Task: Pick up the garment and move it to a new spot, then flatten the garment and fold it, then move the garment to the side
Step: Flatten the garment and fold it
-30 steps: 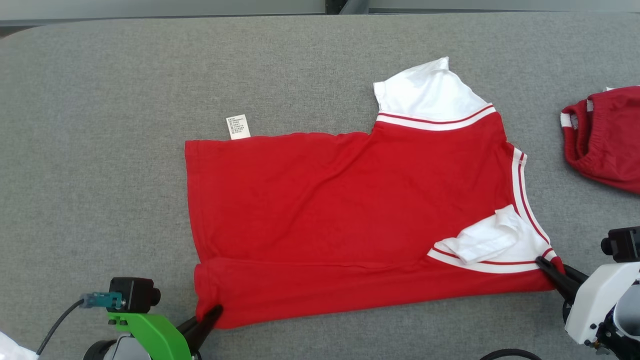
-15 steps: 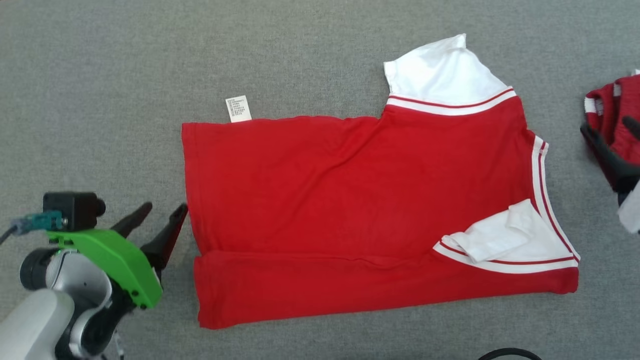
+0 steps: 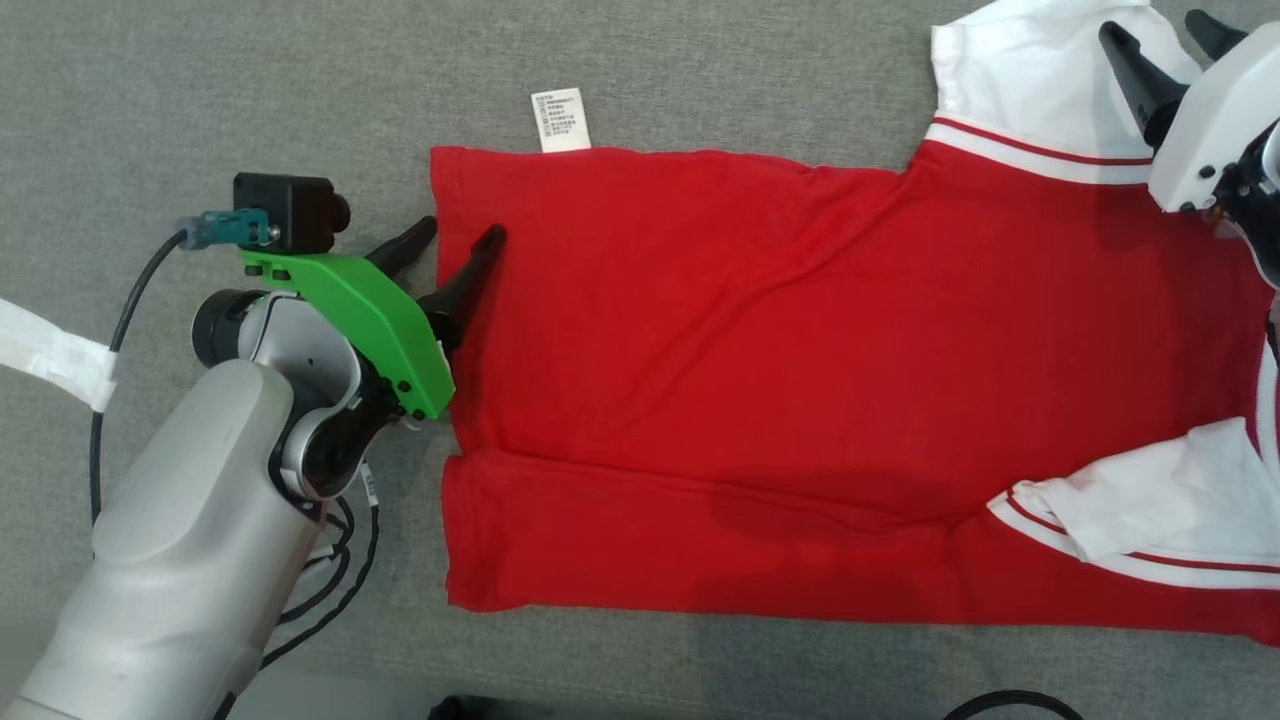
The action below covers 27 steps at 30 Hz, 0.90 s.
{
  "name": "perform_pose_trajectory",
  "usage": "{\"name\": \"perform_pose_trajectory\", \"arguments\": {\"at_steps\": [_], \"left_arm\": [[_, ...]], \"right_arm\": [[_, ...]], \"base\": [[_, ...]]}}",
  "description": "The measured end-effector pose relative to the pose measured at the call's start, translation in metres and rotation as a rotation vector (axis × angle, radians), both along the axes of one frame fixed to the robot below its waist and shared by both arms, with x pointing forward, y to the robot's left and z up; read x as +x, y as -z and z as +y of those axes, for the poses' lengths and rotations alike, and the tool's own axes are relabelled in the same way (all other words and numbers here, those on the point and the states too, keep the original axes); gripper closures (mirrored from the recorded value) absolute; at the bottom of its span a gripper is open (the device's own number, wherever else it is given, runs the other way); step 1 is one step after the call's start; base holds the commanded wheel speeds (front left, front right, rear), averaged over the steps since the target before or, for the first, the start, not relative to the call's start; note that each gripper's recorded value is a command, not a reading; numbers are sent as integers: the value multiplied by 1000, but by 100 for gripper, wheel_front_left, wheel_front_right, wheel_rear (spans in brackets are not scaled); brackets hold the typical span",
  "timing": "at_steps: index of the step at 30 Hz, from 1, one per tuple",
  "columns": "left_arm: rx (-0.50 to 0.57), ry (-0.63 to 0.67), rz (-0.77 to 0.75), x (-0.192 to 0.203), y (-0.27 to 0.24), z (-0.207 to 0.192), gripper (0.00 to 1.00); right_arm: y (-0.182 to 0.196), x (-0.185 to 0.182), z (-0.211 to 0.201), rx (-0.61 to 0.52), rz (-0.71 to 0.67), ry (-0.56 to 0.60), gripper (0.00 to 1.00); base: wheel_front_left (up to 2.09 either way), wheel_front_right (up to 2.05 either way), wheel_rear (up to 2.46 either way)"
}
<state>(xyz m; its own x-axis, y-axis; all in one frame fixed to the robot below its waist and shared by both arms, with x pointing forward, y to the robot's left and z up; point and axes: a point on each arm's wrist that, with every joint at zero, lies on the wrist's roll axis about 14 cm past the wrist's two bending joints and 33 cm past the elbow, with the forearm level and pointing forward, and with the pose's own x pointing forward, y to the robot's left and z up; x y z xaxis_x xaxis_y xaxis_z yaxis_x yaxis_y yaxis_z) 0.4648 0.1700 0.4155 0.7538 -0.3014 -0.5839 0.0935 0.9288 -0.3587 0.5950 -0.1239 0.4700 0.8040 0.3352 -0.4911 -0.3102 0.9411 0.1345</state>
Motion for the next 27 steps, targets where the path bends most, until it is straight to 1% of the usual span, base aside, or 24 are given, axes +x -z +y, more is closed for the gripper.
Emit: {"name": "perform_pose_trajectory", "arguments": {"at_steps": [2, 3, 5, 12, 16, 22, 27], "left_arm": [[-1, -7, 0, 1, 2, 2, 0], [-1, -17, 2, 1, 4, 6, 0], [2, -26, 2, 3, 5, 9, 0], [16, -36, -11, 10, 6, 16, 0], [19, -32, -17, 16, 7, 15, 0], [17, -23, -39, 28, 4, 12, 0], [17, -13, -51, 36, 2, 8, 0]], "right_arm": [[6, 4, 5, -4, 10, -7, 0], [18, 8, 16, -12, 32, -28, 0], [23, 15, 22, -12, 34, -33, 0], [27, 32, 21, -19, 25, -10, 0], [30, 34, 16, -24, 32, 3, 0], [26, 40, 13, 5, 26, 22, 0], [14, 45, 5, 30, 18, 37, 0]], "base": [[0, 0, 0], [0, 0, 0], [0, 0, 0], [0, 0, 0], [0, 0, 0], [0, 0, 0], [0, 0, 0]]}}
